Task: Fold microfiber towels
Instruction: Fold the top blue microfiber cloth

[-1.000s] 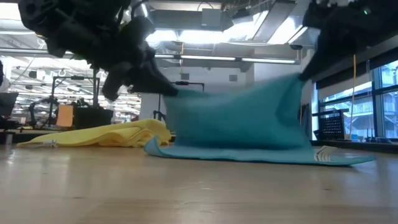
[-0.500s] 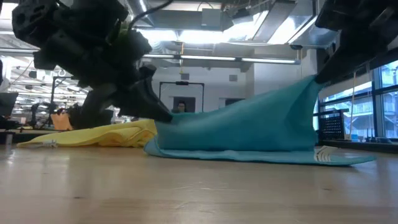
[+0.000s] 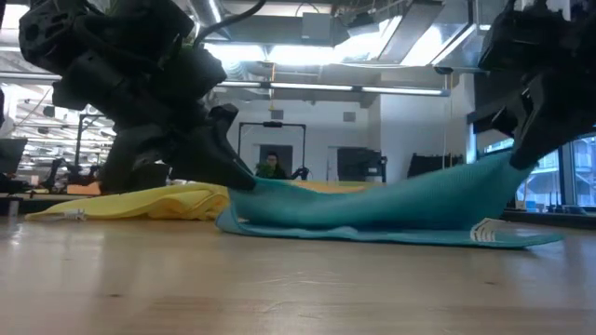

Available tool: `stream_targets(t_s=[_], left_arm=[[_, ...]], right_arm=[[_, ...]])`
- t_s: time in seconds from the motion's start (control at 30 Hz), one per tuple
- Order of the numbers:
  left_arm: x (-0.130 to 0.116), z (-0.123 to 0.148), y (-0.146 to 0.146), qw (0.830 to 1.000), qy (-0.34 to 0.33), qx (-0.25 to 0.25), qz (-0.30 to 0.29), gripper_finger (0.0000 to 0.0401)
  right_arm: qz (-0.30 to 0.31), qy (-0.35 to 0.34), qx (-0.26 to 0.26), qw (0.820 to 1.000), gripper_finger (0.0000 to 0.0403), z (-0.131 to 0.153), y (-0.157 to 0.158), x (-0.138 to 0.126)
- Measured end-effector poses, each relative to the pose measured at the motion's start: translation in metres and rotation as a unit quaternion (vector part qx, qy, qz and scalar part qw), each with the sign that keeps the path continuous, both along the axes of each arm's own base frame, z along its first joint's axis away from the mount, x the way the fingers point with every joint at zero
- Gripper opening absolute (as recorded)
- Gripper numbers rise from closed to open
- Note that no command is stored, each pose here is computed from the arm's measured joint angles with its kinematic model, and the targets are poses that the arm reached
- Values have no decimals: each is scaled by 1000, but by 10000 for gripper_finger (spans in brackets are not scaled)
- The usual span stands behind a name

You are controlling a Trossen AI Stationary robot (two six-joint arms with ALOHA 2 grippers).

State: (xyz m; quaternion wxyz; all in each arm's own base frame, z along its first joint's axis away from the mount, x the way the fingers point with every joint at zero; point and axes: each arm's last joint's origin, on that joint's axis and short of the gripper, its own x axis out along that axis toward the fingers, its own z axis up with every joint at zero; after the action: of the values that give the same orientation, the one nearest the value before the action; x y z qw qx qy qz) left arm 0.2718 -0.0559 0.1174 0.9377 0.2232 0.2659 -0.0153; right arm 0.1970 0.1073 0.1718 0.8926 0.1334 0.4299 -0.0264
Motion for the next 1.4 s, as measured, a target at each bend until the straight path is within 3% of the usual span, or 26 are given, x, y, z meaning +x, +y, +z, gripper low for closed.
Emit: stream_targets(t_s=[0.17, 0.4, 0.77, 1.17, 1.4], left_arm=[[-1, -1, -2, 999, 10, -23, -32, 0], [-2, -4, -2, 999, 26, -39, -22, 0], [-4, -5, 2, 999, 30, -7, 23, 0], [-6, -9, -4, 995, 61, -59, -58, 0], [-9, -11, -10, 992, 80, -66, -75, 55]], right_arm=[[11, 9, 8, 1000, 8, -9, 5, 6], [14, 7, 13, 1000, 9, -10, 6, 8], [15, 1, 16, 1000, 9, -9, 6, 8], [15, 0, 17, 1000, 10, -9, 7, 8], [15, 0, 17, 1000, 10, -9, 7, 8]])
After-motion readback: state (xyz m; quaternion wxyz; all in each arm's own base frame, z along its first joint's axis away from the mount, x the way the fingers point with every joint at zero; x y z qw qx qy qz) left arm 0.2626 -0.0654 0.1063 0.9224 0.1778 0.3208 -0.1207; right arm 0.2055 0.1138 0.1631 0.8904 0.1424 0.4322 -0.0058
